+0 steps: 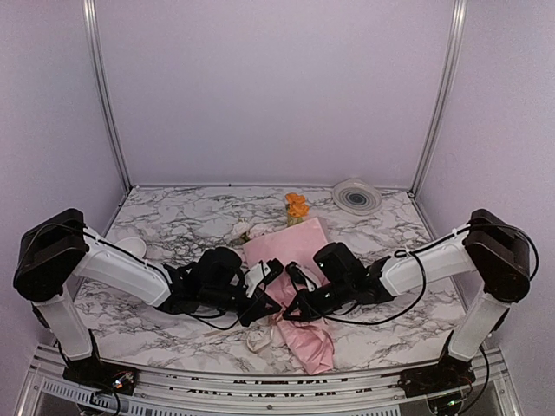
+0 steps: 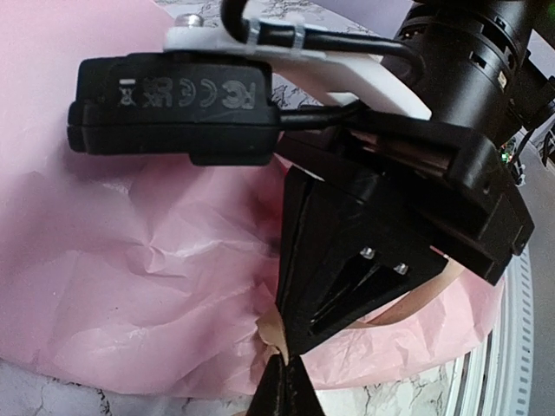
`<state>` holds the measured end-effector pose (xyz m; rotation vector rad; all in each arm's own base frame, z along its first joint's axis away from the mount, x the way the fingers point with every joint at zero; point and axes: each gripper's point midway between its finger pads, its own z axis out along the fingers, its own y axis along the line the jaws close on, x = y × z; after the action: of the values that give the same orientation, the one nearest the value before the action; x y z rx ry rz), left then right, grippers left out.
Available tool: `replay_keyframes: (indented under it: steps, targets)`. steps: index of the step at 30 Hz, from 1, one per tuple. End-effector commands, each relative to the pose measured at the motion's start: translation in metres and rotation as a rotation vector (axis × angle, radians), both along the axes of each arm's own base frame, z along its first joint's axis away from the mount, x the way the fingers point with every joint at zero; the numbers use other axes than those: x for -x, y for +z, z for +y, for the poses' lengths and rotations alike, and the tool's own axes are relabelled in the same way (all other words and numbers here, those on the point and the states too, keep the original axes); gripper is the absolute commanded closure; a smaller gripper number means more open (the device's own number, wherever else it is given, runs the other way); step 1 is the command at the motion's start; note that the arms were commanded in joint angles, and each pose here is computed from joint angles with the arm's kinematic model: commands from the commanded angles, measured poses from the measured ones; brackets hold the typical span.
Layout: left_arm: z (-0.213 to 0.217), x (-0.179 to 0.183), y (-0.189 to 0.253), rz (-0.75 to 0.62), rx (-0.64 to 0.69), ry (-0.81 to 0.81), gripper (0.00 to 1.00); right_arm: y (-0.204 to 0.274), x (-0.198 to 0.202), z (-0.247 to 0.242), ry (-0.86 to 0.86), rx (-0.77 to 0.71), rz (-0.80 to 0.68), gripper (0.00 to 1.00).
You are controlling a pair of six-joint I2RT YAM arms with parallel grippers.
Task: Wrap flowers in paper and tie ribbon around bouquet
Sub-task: Cross the half-tied ribbon over the folded bouquet.
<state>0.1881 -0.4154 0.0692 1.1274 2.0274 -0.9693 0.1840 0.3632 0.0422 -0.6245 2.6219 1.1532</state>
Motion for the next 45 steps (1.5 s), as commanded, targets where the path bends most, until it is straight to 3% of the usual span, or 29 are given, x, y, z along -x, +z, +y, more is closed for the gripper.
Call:
replay_keyframes:
  steps: [1, 11, 19, 28, 32, 35, 42, 45]
  targets:
    - [-0.005, 0.004, 0.009, 0.000, 0.043, -0.021, 1.00, 0.024, -0.027, 0.010, -0.074, -0.094, -0.057, 1.00]
    - [-0.007, 0.002, 0.003, 0.003, 0.031, -0.018, 1.00, 0.027, -0.027, 0.022, -0.020, -0.147, -0.044, 1.00]
    - [-0.007, 0.009, -0.015, 0.043, -0.001, -0.052, 0.90, 0.004, -0.026, 0.023, -0.013, -0.179, 0.049, 1.00]
    - [0.014, 0.017, -0.001, 0.026, -0.025, -0.108, 0.58, -0.008, -0.025, 0.018, -0.031, -0.148, 0.084, 1.00]
    - [0.023, 0.023, 0.008, 0.028, -0.023, -0.163, 0.50, -0.013, -0.025, 0.018, -0.033, -0.135, 0.100, 1.00]
    - [0.032, 0.010, 0.005, 0.024, -0.052, -0.111, 0.51, -0.016, -0.025, 0.017, -0.036, -0.127, 0.109, 1.00]
    - [0.062, -0.042, -0.041, -0.033, -0.240, 0.142, 0.83, -0.014, -0.025, 0.017, -0.038, -0.128, 0.102, 1.00]
    - [0.054, -0.043, -0.048, -0.015, -0.254, 0.111, 0.83, -0.014, -0.025, 0.016, -0.040, -0.125, 0.100, 1.00]
